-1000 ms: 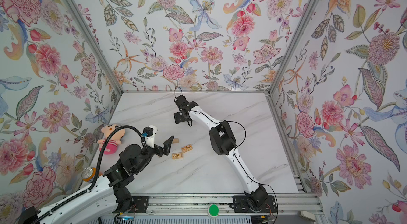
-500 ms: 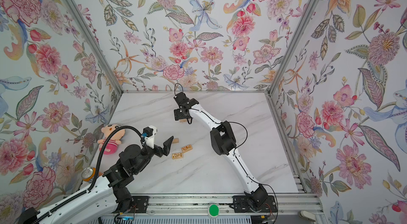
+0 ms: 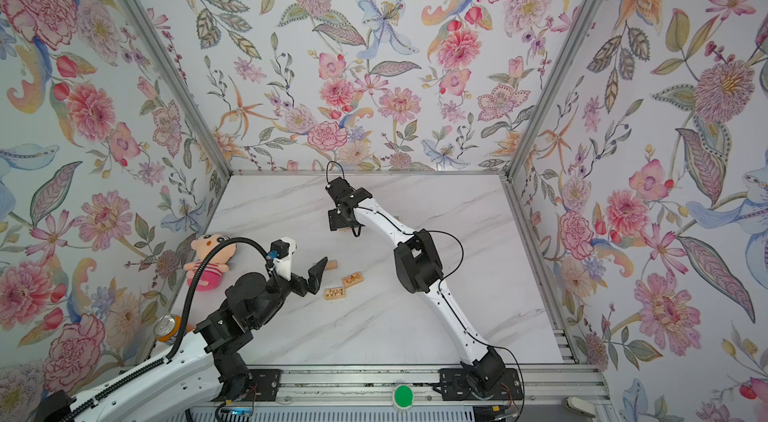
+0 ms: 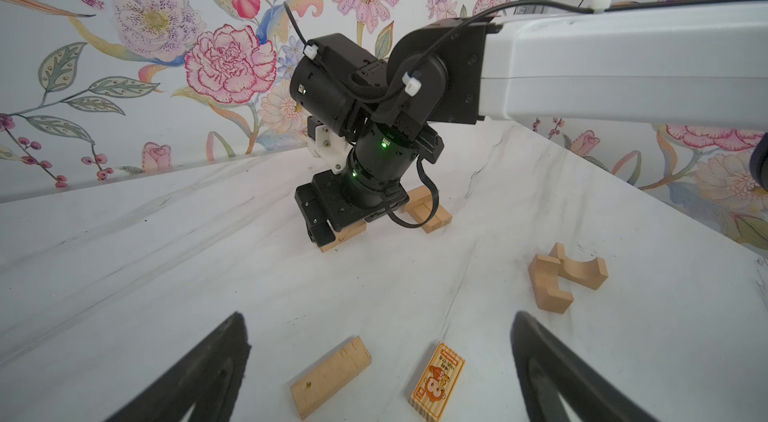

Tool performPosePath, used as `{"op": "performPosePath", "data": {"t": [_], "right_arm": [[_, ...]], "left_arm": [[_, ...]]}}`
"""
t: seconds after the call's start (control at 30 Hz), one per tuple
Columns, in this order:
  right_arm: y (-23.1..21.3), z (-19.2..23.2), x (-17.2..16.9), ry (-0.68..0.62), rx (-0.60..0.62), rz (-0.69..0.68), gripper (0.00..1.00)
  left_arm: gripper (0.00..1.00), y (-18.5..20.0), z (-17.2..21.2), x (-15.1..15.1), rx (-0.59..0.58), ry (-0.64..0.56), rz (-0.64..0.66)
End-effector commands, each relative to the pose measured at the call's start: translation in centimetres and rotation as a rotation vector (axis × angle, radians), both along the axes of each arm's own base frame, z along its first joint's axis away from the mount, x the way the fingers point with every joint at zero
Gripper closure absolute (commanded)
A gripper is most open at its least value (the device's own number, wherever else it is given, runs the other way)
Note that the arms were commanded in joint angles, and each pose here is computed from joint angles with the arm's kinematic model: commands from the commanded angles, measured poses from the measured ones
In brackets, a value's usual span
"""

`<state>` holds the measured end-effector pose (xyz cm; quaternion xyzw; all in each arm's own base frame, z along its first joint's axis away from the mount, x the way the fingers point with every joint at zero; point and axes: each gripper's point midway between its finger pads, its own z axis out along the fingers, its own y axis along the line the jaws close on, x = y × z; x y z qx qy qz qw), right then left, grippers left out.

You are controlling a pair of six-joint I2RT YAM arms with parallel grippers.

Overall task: Build the wood block tower
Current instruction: 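Lift the held plain block with the right gripper off the table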

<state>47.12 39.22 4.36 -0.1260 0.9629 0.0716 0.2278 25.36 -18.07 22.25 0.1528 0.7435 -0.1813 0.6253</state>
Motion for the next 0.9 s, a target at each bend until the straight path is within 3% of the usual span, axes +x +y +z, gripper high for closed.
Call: {"op": "performPosePath", "data": {"t": [0.0, 0.6, 0.87], "right_arm": [[-0.2, -2.1, -0.8, 0.039, -0.039, -0.018, 0.07], [-1.2, -3.0, -0.2, 0.049, -0.045, -0.077, 0.09], [-1.4, -3.3, -0.1, 0.055, -0.046, -0.085, 0.17]], "left_arm": [[0.01, 0.6, -0.4, 0.1, -0.003, 0.002, 0.017], [0.01, 1.3, 0.5, -0.7, -0.048, -0.025, 0.021], [0.01, 1.6, 0.4, -0.7, -0.055, -0.024, 0.033]]}}
